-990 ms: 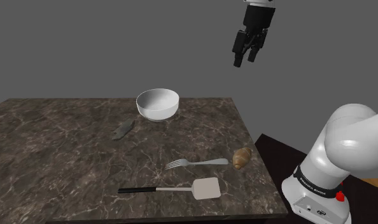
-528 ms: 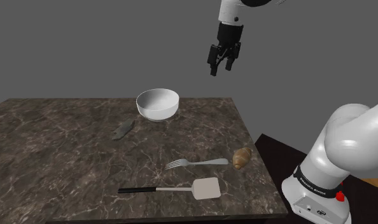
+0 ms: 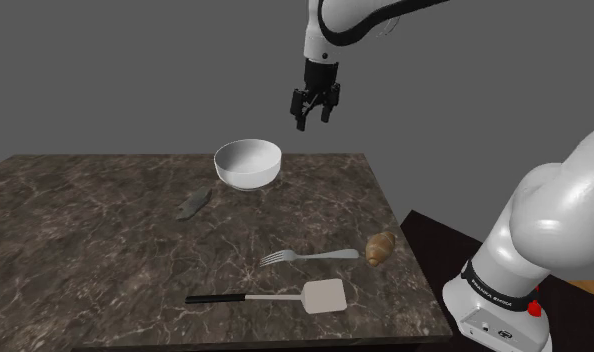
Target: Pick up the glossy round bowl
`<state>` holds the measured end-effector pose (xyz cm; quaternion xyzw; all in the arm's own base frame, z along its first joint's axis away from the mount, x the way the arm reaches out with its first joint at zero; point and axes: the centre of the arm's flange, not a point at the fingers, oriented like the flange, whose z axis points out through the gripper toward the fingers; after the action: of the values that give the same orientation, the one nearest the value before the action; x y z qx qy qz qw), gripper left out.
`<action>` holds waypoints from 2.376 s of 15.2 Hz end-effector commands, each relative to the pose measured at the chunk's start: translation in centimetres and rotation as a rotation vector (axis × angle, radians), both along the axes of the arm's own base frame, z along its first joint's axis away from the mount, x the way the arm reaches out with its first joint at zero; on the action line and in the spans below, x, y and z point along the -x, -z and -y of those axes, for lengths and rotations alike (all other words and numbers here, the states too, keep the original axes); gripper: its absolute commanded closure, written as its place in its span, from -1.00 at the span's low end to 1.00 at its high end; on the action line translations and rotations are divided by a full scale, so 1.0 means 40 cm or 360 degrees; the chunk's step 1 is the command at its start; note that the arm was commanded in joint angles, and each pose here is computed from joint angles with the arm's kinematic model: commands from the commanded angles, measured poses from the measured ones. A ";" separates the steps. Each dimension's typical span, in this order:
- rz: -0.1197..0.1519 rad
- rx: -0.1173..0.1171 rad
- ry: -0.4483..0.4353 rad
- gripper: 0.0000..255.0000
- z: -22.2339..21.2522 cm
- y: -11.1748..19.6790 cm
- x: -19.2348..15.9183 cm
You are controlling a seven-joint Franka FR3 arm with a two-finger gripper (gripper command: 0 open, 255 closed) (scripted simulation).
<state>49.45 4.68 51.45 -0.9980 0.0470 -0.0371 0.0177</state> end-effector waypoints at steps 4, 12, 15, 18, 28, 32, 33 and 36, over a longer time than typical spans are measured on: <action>0.0005 0.0000 0.0010 -1.00 -0.022 0.088 -0.141; 0.0009 0.0000 0.0022 -1.00 -0.050 0.212 -0.322; 0.0009 0.0000 0.0022 -1.00 -0.050 0.252 -0.322; 0.0009 0.0000 0.0022 -1.00 -0.050 0.291 -0.322; 0.0010 0.0000 0.0021 1.00 -0.050 0.299 -0.322; 0.0009 0.0000 0.0022 1.00 -0.050 0.272 -0.322; 0.0009 0.0000 0.0022 1.00 -0.050 0.259 -0.322; 0.0009 0.0000 0.0022 1.00 -0.050 0.220 -0.322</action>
<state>62.40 6.69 41.99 -0.9976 0.0537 -0.0399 0.0174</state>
